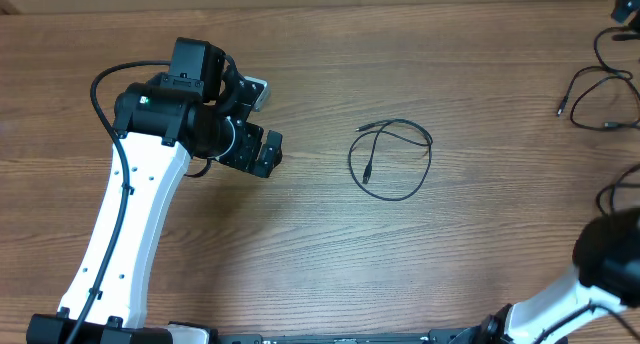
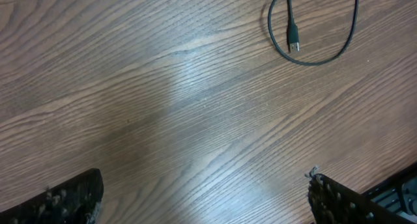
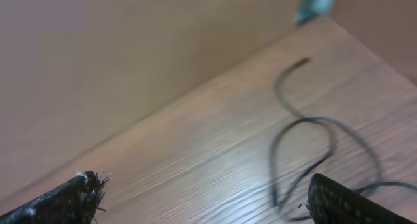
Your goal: Untangle cables
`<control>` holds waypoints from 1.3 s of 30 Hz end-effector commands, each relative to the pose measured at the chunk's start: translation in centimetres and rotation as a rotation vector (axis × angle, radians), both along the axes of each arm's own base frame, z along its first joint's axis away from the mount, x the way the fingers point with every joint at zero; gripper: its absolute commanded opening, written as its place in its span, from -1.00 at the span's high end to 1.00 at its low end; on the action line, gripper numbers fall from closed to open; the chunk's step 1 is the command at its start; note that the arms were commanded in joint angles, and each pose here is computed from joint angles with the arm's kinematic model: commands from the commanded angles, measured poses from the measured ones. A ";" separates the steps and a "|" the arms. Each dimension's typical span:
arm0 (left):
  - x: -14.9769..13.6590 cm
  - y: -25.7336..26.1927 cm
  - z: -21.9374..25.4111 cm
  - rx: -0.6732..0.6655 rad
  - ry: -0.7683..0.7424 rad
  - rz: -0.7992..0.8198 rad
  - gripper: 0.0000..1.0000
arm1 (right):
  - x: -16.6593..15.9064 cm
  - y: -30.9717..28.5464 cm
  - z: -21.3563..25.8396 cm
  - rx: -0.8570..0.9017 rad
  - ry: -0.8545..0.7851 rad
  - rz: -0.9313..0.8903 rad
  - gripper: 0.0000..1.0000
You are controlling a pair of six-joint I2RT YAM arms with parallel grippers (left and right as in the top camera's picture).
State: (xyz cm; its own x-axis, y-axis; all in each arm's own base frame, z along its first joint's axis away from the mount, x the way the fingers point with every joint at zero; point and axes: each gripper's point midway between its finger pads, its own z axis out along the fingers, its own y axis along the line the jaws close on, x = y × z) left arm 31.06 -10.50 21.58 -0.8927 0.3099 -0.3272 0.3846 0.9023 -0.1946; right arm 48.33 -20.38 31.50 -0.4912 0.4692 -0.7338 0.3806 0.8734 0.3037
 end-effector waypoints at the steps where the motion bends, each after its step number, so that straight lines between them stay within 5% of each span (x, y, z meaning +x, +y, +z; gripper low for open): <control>1: 0.4 0.1 0.5 0.001 -0.022 -0.015 -1.00 | 0.1 4.9 1.4 0.076 -0.030 0.149 -1.00; 13: 0.4 0.1 0.5 0.001 -0.022 -0.015 -0.99 | -1.6 18.1 -2.0 0.116 0.176 0.475 -1.00; 23: 0.4 0.1 0.5 0.001 -0.022 -0.015 -1.00 | -3.4 26.1 -4.1 -0.106 0.237 0.888 -1.00; 28: 0.4 0.1 0.5 0.001 -0.022 -0.015 -1.00 | -3.5 27.5 -6.3 -0.111 0.294 0.950 -0.79; 30: 0.4 0.1 0.5 0.001 -0.022 -0.015 -1.00 | -3.2 27.6 -7.2 -0.102 0.312 0.954 -0.97; 39: 0.4 0.1 0.5 0.001 -0.022 -0.015 -0.99 | -3.3 27.8 -12.5 -0.058 0.443 1.032 -0.99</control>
State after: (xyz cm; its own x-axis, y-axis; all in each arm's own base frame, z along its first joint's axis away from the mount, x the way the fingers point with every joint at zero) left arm 31.05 -10.50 21.58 -0.8928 0.3099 -0.3268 0.3845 0.9024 -0.1947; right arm 45.20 7.23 20.54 -0.8585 -0.2842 -0.4269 -0.4184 0.8695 0.2624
